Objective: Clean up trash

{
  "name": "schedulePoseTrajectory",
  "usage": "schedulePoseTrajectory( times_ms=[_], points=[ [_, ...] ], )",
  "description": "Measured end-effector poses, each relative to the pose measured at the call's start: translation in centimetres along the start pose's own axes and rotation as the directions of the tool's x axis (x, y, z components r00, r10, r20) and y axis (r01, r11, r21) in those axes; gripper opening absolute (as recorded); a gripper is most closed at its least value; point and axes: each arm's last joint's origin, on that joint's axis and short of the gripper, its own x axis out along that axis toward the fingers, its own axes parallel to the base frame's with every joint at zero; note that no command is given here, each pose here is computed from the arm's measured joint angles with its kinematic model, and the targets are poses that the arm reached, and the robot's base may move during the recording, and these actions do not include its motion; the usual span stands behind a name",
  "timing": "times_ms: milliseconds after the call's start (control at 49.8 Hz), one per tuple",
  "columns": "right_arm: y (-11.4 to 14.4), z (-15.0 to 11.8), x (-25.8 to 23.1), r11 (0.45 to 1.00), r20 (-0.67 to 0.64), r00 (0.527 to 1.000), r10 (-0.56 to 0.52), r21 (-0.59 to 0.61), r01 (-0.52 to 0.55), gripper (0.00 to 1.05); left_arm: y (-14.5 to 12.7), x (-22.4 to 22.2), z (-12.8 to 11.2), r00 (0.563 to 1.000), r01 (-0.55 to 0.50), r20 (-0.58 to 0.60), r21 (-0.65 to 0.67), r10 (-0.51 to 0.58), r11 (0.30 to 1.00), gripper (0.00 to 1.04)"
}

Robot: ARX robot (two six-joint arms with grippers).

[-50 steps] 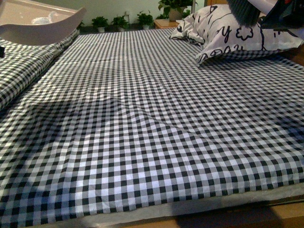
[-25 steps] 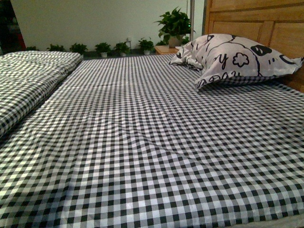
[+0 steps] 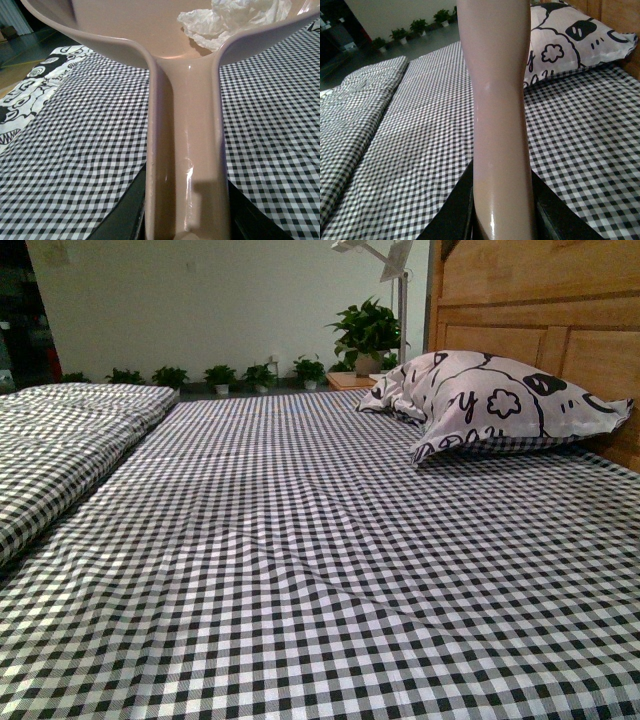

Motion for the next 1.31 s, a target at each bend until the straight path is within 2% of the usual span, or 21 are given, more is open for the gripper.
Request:
schedulePoseTrajectory(
  times_ms=[341, 562, 1305],
  points=[
    [0.4, -0.1, -2.6, 1.000, 0.012, 1.000, 0.016, 0.002, -0.016, 0.20, -0.6, -2.8, -1.2, 1.000, 0.024, -0.002, -0.030, -0.024, 0.999, 0.26],
    [0.4, -0.2, -3.3, 1.000, 0.013, 1.000, 0.017, 0.002, -0.017, 0.20, -0.7, -3.1, -2.0, 1.000, 0.025, -0.016, -0.044, -0.025, 0.999, 0.26],
    [0.4, -0.4, -3.4, 1.000, -0.007, 1.000, 0.017, -0.003, -0.017, 0.20, -0.9, -3.2, -2.2, 0.997, 0.074, -0.012, -0.091, -0.076, 0.993, 0.26]
  ],
)
